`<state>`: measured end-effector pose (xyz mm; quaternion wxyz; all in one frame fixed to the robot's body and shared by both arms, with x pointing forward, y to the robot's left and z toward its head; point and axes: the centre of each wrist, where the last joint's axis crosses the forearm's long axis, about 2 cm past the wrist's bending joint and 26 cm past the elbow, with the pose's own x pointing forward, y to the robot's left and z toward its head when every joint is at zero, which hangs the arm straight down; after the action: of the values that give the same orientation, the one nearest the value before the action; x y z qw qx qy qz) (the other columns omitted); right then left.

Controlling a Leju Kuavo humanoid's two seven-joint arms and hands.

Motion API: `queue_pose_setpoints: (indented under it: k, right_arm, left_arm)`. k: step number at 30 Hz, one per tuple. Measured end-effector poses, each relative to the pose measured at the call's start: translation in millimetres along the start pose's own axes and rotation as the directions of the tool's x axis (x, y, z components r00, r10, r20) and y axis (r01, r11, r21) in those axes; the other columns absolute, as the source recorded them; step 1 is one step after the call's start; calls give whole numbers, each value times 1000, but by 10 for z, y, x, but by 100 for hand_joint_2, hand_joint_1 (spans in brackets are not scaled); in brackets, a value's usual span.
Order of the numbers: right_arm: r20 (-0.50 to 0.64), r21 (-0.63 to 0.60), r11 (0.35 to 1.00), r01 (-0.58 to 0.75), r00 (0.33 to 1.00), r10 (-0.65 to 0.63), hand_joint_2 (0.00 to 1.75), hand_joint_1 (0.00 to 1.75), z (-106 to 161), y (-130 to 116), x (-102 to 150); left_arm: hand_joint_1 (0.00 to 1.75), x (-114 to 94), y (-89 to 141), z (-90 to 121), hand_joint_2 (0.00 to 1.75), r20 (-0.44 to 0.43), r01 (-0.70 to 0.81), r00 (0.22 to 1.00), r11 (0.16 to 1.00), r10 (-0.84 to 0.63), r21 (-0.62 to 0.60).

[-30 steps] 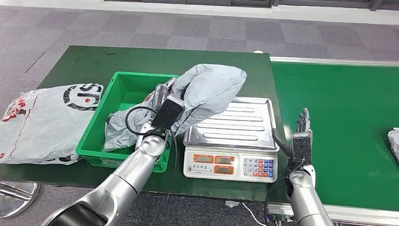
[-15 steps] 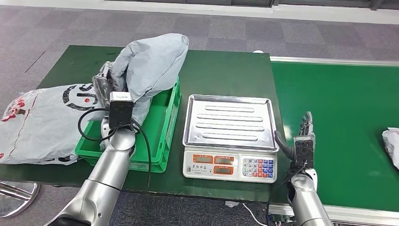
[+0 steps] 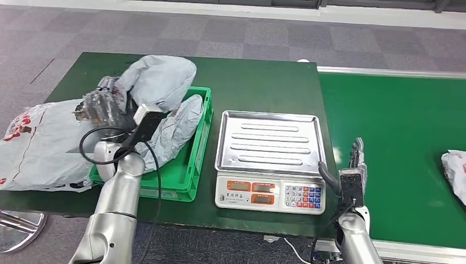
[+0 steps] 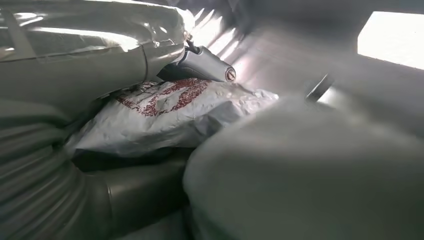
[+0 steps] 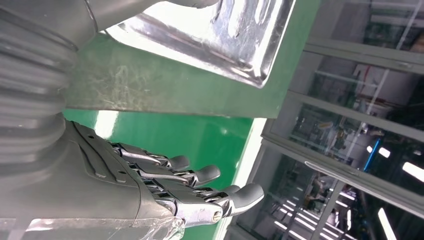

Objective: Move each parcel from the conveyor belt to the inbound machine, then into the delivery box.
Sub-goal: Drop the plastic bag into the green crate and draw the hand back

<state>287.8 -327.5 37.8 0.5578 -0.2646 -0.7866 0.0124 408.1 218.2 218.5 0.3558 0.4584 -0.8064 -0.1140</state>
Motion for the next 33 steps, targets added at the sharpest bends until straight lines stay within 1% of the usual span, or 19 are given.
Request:
queue_pose_setpoints:
  k: [2,3,4,6,8,9,11,13,15,17,21,23,24,25,26,27,29,31,33]
  right_arm:
    - [8,21,1000,0,1000,-1,175,0,23,-3,3]
    - [11,33,999,1,1000,-1,175,0,28,-3,4]
    - [14,42,999,1,1000,-1,175,0,27,-1,5]
    - [21,52,999,4,1000,-5,175,0,-4,6,14]
    - [30,56,998,9,1000,-11,175,0,-64,18,30]
    - [33,57,998,10,999,-12,175,0,-91,23,37]
    - [37,60,998,10,999,-12,175,0,-118,27,43]
    - [39,65,998,6,999,-8,175,0,-114,28,41]
    - [39,71,997,2,999,-5,175,0,-102,31,39]
    - [38,75,997,1,999,-4,175,0,-88,34,36]
    - [34,79,997,2,999,-5,175,0,-64,35,29]
    - [35,79,997,-1,999,-2,175,0,-51,30,28]
    - [40,76,997,-6,999,3,175,0,-44,22,34]
    - [48,70,998,-9,999,6,175,0,-39,13,47]
    - [60,60,998,-8,998,4,175,0,-43,0,71]
    - [75,49,999,-2,997,-1,175,0,-57,-13,104]
    - [106,31,999,17,994,-21,175,0,-111,-36,179]
    - [134,20,999,29,990,-32,175,0,-170,-59,242]
    - [159,5,999,35,987,-35,175,0,-220,-92,290]
  left_arm:
    - [175,21,-158,78,175,-123,46,990,983,-69,-179]
    - [175,21,-234,140,175,-161,63,981,958,-112,-278]
    - [175,16,-300,201,175,-176,76,973,925,-151,-372]
    - [175,13,-421,304,175,-166,90,963,829,-214,-552]
    - [175,11,-512,359,175,-138,95,956,715,-260,-692]
    - [175,8,-543,370,175,-125,96,953,669,-274,-737]
    - [173,-4,-580,377,175,-106,100,951,613,-291,-784]
    - [95,-17,-601,384,175,-90,106,950,583,-298,-805]
    - [17,-25,-615,399,175,-77,115,950,568,-303,-815]
    - [17,-31,-623,416,175,-71,123,949,567,-307,-814]
    - [0,-40,-631,432,175,-69,126,949,572,-307,-811]
    - [0,-49,-627,447,175,-86,99,961,618,-262,-780]
    - [0,-54,-620,460,175,-105,55,975,668,-198,-742]
    - [0,-59,-609,474,175,-128,-16,987,725,-101,-688]
    - [0,-63,-593,487,175,-152,-119,988,777,30,-618]
    - [0,-68,-576,497,175,-165,-237,971,813,175,-532]
    - [0,-70,-548,513,175,-157,-434,901,823,404,-367]
    - [0,-60,-534,525,175,-162,-519,855,804,493,-290]
    - [0,-54,-537,547,87,-239,-618,786,739,570,-269]
